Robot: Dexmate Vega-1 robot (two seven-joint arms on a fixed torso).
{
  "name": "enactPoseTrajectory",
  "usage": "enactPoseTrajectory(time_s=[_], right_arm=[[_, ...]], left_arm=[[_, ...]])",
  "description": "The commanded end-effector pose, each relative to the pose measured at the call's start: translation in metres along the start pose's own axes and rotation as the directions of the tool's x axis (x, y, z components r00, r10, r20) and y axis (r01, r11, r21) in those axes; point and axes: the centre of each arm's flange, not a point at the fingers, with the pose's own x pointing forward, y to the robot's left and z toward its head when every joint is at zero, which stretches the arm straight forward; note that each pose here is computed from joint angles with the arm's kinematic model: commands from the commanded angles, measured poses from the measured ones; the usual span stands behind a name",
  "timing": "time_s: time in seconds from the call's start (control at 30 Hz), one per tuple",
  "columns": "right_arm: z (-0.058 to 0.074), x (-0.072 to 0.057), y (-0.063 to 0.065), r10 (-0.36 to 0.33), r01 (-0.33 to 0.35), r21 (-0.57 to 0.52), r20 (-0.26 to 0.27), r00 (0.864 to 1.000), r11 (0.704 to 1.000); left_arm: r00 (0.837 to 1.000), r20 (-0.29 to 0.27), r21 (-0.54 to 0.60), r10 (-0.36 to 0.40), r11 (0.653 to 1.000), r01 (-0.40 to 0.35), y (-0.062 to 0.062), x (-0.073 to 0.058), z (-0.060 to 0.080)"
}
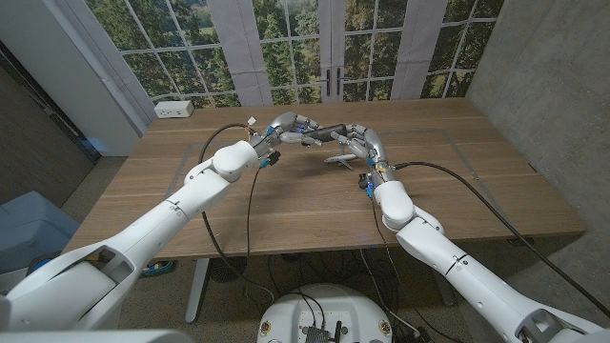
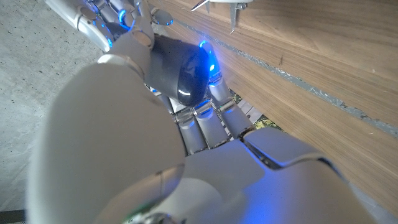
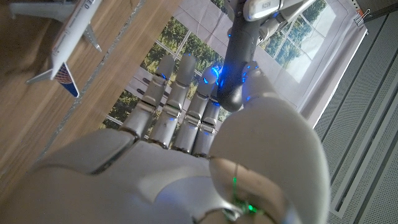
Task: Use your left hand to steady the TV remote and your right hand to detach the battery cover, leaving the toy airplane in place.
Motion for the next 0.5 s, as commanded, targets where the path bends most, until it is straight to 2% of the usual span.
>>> enactPoseTrajectory(time_s=[0.03,0.5], right_arm=[[-0.0009,0.0027,-0.003,-0.025,0.024,0.027,0.037,0.999,0.999],[-0.0017,0.0031,-0.0074,-0.041,0.039,0.062,0.032,0.999,0.997]], left_arm=[[1.0,0.013,-0.003,0.001,1.0,-0.001,0.004,0.002,0.0001],[1.0,0.017,0.004,0.007,1.0,-0.007,0.0048,0.0032,0.0009]])
